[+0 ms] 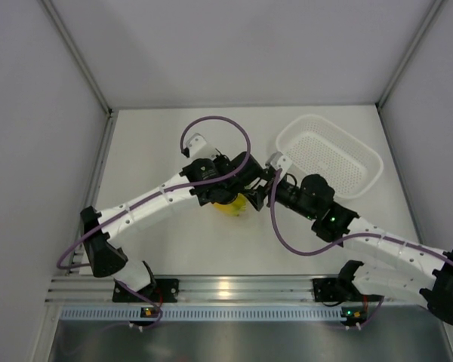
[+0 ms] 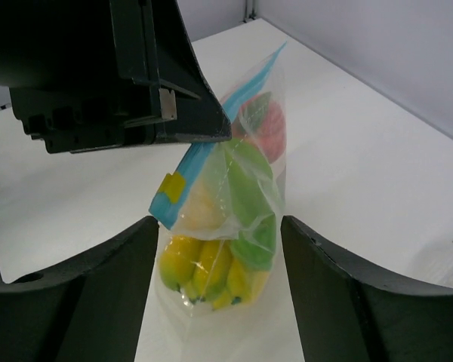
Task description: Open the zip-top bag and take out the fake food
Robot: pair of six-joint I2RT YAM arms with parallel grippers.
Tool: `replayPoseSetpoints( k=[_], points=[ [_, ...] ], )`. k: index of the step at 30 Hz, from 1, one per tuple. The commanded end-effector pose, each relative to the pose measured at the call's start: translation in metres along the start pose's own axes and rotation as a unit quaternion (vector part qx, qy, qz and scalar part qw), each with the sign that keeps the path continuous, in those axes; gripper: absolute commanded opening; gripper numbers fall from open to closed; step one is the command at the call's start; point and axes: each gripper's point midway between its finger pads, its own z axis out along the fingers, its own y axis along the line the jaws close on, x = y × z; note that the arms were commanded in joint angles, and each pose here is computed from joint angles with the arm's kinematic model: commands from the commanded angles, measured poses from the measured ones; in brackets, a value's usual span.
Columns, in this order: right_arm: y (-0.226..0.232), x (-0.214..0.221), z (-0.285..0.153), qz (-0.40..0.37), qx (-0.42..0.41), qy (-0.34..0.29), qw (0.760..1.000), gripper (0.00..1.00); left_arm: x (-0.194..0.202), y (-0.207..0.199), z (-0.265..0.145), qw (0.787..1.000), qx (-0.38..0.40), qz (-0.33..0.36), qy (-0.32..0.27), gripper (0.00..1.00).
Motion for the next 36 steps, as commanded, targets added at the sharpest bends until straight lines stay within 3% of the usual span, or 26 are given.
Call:
replayPoseSetpoints(
  k=[1,6,7,9,12,13,15,17,20,21,24,25,27,31,35,36],
  points=[
    [0.007,-0.028,0.007,-0.013,-0.015,-0.061,0.998,0.66,-0.016,-0.009,-0.014,0.999,0.021,-0.048,-0.004,0.00],
    [0.009,-0.027,0.020,-0.008,-0.021,-0.063,0.998,0.49,-0.014,-0.010,-0.016,0.998,0.024,-0.054,0.001,0.00],
    [0.008,-0.023,0.023,-0.007,-0.020,-0.057,0.998,0.39,-0.014,-0.009,-0.016,0.998,0.023,-0.054,0.001,0.00],
    [0.008,-0.021,0.027,-0.010,-0.021,-0.053,0.998,0.31,-0.015,-0.011,-0.017,0.998,0.026,-0.057,0.000,0.00],
    [0.010,-0.019,0.030,-0.012,-0.025,-0.052,0.998,0.23,-0.016,-0.012,-0.018,0.998,0.028,-0.052,0.000,0.00],
    [0.009,-0.020,0.031,-0.012,-0.025,-0.055,0.998,0.11,-0.016,-0.012,-0.019,0.998,0.029,-0.051,0.000,0.00],
    [0.010,-0.022,0.031,-0.014,-0.027,-0.057,0.998,0.00,-0.017,-0.011,-0.020,0.998,0.030,-0.049,0.001,0.00],
    [0.009,-0.026,0.028,-0.015,-0.025,-0.063,0.998,0.00,-0.018,-0.011,-0.021,0.999,0.031,-0.041,0.000,0.00],
    [0.012,-0.036,0.022,-0.020,-0.030,-0.075,0.997,0.00,-0.020,-0.009,-0.022,0.999,0.033,-0.033,-0.002,0.16],
    [0.012,-0.038,0.020,-0.022,-0.030,-0.078,0.996,0.00,-0.022,-0.007,-0.022,0.999,0.033,-0.032,-0.003,0.35],
    [0.011,-0.038,0.019,-0.038,-0.033,-0.066,0.997,0.00,-0.026,-0.008,-0.024,0.999,0.037,-0.010,-0.008,0.66],
    [0.010,-0.038,0.018,-0.043,-0.032,-0.061,0.997,0.00,-0.030,-0.009,-0.025,0.999,0.040,-0.003,-0.015,0.80],
    [0.009,-0.033,0.017,-0.056,-0.033,-0.040,0.997,0.00,-0.041,-0.014,-0.029,0.998,0.050,0.028,-0.028,0.87],
    [0.010,-0.036,0.007,-0.075,-0.051,-0.016,0.996,0.00,-0.061,-0.042,-0.038,0.986,0.116,0.107,-0.056,0.89],
    [0.007,-0.047,-0.001,-0.092,-0.052,-0.010,0.994,0.00,-0.065,-0.072,-0.034,0.946,0.242,0.214,-0.013,0.89],
    [0.005,-0.048,-0.002,-0.094,-0.050,-0.007,0.994,0.00,-0.074,-0.078,-0.035,0.940,0.274,0.203,-0.018,0.89]
  ],
)
